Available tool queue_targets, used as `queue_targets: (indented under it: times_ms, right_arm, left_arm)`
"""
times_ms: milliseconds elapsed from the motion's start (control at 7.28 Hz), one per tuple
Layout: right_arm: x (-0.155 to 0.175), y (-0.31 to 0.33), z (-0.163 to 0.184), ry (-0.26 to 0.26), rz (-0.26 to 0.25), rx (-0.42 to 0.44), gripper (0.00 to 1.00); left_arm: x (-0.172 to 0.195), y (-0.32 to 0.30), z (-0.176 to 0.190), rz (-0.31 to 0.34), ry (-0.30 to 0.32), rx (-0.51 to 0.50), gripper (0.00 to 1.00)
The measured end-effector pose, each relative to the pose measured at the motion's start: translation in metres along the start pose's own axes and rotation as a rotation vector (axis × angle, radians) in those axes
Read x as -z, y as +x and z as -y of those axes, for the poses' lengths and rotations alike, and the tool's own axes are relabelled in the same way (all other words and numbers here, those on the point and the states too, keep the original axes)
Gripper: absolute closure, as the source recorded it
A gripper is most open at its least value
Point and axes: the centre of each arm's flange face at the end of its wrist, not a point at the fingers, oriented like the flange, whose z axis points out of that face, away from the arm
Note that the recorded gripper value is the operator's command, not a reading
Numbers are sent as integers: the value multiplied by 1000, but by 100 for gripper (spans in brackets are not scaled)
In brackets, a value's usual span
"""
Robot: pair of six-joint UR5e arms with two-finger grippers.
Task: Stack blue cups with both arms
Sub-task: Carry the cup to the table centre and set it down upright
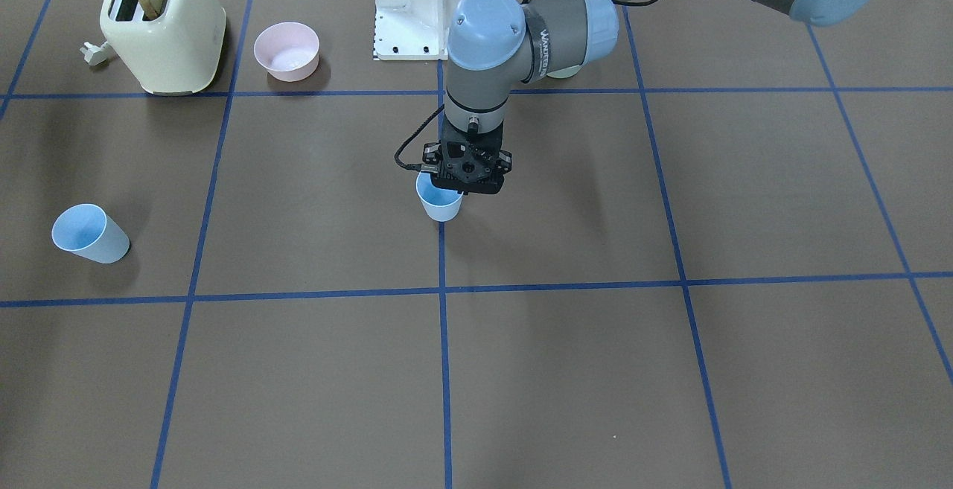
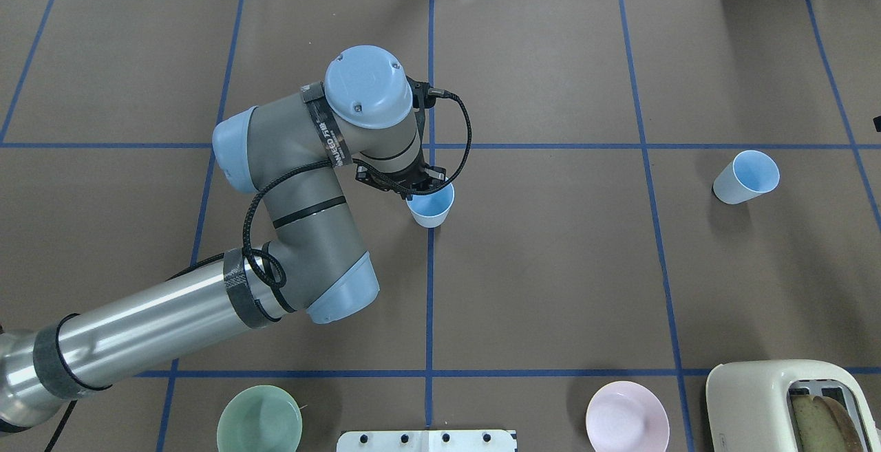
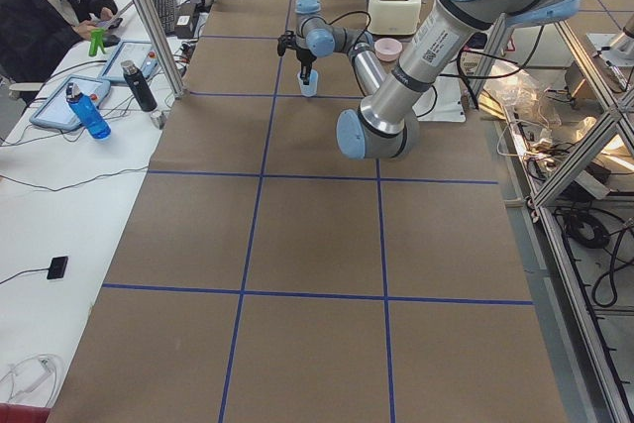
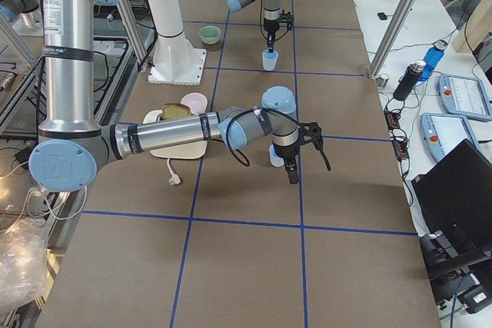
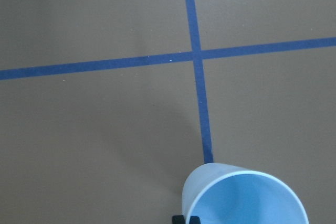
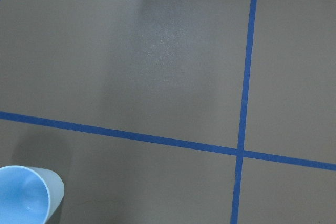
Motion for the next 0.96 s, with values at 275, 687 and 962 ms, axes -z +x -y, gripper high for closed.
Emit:
queue_targets:
  times_ms: [275,687,962]
  right_arm:
    - [0,0,0,0,0,0,0]
    - [0,0,0,-1,0,-1,0]
    - [0,-1,1,0,4,2,0]
  left_arm:
    - [-12,1,-3,-1,5,-10,72]
    - [-12,1,-4,-6,8,-21,2]
    - [19,-10,8,-10,31,-25,2]
